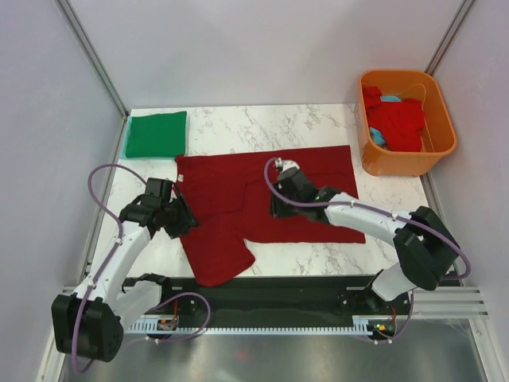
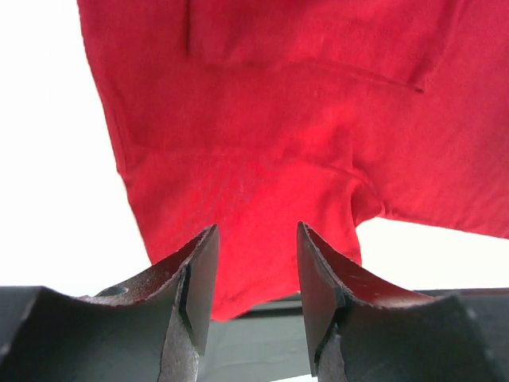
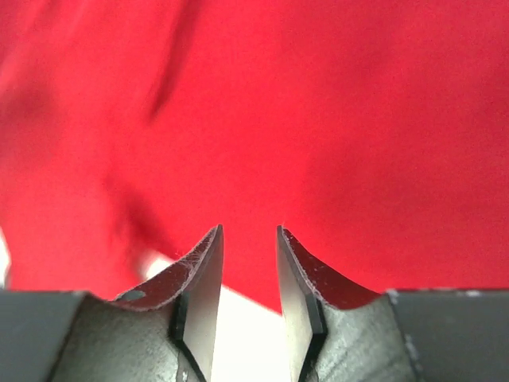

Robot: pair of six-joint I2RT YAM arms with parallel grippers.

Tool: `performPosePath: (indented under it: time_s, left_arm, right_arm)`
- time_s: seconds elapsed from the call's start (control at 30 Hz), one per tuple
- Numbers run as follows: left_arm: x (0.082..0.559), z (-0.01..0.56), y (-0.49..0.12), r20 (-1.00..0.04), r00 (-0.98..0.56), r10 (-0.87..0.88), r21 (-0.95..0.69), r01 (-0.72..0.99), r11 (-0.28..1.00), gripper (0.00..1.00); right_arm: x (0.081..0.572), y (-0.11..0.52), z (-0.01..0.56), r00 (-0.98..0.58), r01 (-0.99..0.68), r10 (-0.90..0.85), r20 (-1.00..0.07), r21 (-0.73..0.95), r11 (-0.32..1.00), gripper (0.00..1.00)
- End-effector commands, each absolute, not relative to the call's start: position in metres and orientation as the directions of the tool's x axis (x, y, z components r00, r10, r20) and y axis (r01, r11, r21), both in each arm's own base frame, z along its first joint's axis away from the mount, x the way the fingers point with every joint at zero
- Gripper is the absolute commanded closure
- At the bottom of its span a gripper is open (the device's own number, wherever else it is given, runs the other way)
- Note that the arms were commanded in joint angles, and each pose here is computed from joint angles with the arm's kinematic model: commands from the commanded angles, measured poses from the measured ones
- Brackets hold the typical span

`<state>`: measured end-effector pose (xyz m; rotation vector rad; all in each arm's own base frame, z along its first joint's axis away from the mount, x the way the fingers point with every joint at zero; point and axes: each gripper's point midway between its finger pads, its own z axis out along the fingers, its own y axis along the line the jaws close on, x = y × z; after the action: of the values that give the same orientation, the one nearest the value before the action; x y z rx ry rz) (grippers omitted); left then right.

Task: Fold and stack the t-shirts
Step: Fold the tshirt

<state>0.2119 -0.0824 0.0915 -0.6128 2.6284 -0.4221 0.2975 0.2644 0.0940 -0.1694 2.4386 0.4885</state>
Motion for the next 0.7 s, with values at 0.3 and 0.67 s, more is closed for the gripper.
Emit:
performPosePath:
  time_s: [0.3, 0.67]
  left_arm:
    - [0.274, 0.149, -0.040, -0.262, -0.710, -0.654, -0.572, -0.431, 0.698, 0.46]
    - [0.323, 0.140, 0.008, -0.161, -0.610, -0.775, -0.646, -0.528, 0.551, 0.46]
  right_arm:
    - [0.128, 0.425, 0.119, -0.305, -0.900, -0.313, -0.899, 0.165, 0.404, 0.54]
    - [0.080, 0.457, 0.079, 0.113, -0.932, -0.505, -0.856, -0.267, 0.244, 0.42]
